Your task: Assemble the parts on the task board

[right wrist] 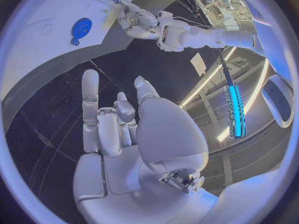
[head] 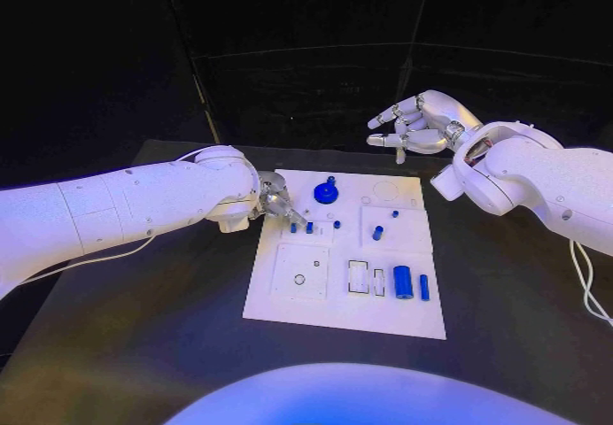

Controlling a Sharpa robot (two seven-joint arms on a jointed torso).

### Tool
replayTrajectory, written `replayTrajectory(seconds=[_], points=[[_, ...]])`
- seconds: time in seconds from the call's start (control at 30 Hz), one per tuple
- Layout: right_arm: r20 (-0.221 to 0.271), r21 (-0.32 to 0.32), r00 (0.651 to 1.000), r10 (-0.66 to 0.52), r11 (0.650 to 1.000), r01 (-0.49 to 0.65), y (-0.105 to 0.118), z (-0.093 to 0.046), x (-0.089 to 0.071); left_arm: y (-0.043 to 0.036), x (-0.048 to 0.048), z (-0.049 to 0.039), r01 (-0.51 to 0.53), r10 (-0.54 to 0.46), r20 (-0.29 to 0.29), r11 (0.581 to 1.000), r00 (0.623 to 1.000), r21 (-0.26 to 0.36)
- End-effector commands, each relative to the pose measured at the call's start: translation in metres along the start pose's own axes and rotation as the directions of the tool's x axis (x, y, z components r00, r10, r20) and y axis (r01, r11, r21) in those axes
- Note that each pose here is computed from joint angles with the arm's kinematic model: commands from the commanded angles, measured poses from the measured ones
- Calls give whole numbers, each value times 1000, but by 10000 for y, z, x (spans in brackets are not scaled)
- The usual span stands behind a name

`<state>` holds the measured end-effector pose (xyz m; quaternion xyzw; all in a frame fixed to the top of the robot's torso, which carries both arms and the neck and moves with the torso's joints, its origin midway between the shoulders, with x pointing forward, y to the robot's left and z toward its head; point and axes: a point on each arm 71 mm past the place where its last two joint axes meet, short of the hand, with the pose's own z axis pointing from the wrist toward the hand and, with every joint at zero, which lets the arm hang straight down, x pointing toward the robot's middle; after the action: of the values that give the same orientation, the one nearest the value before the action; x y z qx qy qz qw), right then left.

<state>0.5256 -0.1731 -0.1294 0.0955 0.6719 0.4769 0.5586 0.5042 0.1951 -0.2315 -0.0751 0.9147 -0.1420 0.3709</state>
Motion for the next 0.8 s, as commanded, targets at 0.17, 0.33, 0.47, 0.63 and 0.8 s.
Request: replayTrajectory(seconds=[0.17,0.33,0.47,0.63,0.8], points=[[1,-12,1000,-2,1000,2,13,4,-10,29,-40,-46,52,-53,58,999,997,15],[3,-11,1000,-2,1000,2,10,0,-16,37,-63,-97,73,-76,91,996,993,42],[6,-9,1000,-3,1000,3,3,-5,-25,-2,-100,-140,111,-128,136,986,982,126],[9,-8,1000,-4,1000,4,-3,-3,-30,-150,-144,-208,139,-207,189,937,960,320],[17,-5,1000,-6,1000,6,-9,1,-36,-350,-173,-266,69,-222,254,864,941,499]])
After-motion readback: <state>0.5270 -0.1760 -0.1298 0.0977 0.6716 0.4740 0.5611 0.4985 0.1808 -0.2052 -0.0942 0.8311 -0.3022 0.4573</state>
